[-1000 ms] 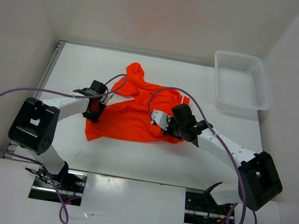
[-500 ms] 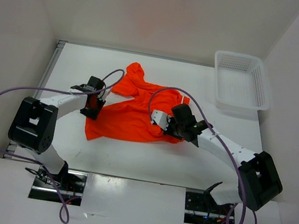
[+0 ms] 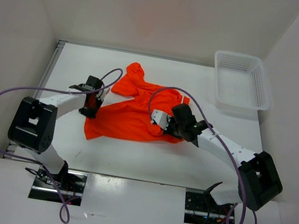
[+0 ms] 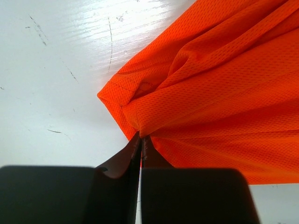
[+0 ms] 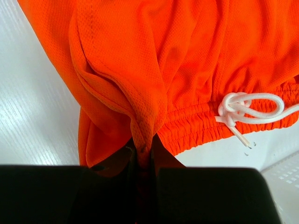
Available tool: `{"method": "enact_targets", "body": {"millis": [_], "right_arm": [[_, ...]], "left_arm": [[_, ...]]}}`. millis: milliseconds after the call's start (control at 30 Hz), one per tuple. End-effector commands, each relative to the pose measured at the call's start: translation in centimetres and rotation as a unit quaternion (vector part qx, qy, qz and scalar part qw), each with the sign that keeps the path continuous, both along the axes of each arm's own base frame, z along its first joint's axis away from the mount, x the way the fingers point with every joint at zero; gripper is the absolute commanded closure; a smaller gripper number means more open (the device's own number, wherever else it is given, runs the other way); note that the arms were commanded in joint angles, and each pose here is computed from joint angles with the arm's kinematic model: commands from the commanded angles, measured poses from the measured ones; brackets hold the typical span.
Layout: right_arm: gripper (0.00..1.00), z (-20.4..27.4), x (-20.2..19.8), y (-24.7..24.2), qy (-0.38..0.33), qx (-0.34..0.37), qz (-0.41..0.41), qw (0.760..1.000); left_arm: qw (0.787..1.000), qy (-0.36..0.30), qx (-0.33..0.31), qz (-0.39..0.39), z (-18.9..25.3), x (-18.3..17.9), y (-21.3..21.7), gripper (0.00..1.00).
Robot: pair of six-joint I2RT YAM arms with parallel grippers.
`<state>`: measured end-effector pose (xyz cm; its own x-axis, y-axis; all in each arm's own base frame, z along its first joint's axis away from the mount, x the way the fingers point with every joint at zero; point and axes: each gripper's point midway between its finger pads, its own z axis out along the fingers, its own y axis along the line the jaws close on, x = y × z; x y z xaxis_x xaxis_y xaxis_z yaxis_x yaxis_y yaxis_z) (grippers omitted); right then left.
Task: Fold and stack the shorts
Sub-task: Flatten the shorts out
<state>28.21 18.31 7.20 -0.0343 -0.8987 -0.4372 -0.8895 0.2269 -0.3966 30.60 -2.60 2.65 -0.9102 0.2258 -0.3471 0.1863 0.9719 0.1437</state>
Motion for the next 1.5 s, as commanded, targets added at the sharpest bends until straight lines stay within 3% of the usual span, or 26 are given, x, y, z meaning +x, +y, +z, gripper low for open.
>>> {"method": "enact_targets", "body": {"millis": [0, 100, 133, 233, 267, 333, 400, 500, 633, 667, 733, 800, 900, 1067, 1200, 1367, 1467], "right_arm": [[1.0, 1.3, 1.1, 0.5, -0.03, 0.029, -0.018, 0.999], [1.0, 4.7, 4.5, 1.2, -0.093, 0.06, -0.056, 0.992], [1.0, 7.2, 6.8, 1.5, -0.125, 0.077, -0.078, 0.986], [1.0, 15.3, 13.9, 1.1, -0.223, 0.146, -0.157, 0.951], [1.0, 17.5, 15.4, 0.9, -0.241, 0.163, -0.17, 0.941], [1.0, 22.3, 18.6, -0.2, -0.28, 0.183, -0.195, 0.922], [1.0, 24.3, 19.4, -0.6, -0.307, 0.166, -0.181, 0.919], [1.0, 25.7, 19.0, -1.1, -0.321, 0.162, -0.18, 0.916], [1.0, 21.3, 15.0, 0.0, -0.252, 0.143, -0.129, 0.948], [1.0, 21.2, 13.8, -0.2, -0.247, 0.143, -0.114, 0.952], [1.0, 17.0, 11.1, -0.2, -0.191, 0.112, -0.085, 0.972], [1.0, 14.6, 8.5, -0.1, -0.141, 0.109, -0.058, 0.982], [1.0, 9.9, 3.4, -0.5, -0.054, 0.077, -0.002, 0.996], [1.0, 4.7, -3.1, -1.3, 0.004, 0.019, 0.068, 0.998], [1.0, 2.3, -6.3, -0.9, 0.039, 0.003, 0.11, 0.993], [0.91, 1.4, -8.6, -0.4, 0.071, -0.005, 0.15, 0.986], [0.81, 0.9, -11.4, -0.5, 0.08, -0.022, 0.203, 0.976]], "left_arm": [[1.0, 0.003, 0.0, 0.008, 0.3, -0.3, 0.6, 1.0], [0.998, -0.056, -0.003, 0.029, 3.6, 3.5, 1.5, 1.0], [0.992, -0.118, -0.006, 0.045, 7.4, 7.1, 2.4, 1.0], [0.972, -0.222, -0.014, 0.07, 15.2, 12.8, 4.1, 1.0], [0.956, -0.282, -0.017, 0.081, 20.4, 15.4, 5.1, 1.0], [0.942, -0.325, -0.024, 0.081, 24.6, 16.5, 5.4, 1.0], [0.931, -0.354, -0.026, 0.08, 28.0, 16.4, 5.4, 1.0], [0.933, -0.351, -0.034, 0.073, 29.2, 14.4, 5.0, 1.0], [0.947, -0.312, -0.035, 0.067, 26.3, 9.7, 4.4, 1.0], [0.961, -0.264, -0.031, 0.068, 22.8, 7.8, 4.4, 1.0], [0.968, -0.24, -0.028, 0.062, 21.0, 5.2, 3.9, 1.0], [0.982, -0.177, -0.022, 0.063, 17.0, 2.1, 4.0, 1.0], [0.99, -0.126, -0.022, 0.061, 14.5, -1.7, 3.9, 1.0], [0.999, -0.028, -0.019, 0.031, 10.2, -8.3, 2.6, 1.0], [1.0, 0.012, -0.014, 0.0, 8.7, -11.8, 1.7, 1.0], [0.998, 0.045, -0.012, -0.034, 8.3, -15.2, 1.0, 0.95], [0.997, 0.055, -0.022, -0.051, 8.3, -16.4, 0.4, 0.85]]}}
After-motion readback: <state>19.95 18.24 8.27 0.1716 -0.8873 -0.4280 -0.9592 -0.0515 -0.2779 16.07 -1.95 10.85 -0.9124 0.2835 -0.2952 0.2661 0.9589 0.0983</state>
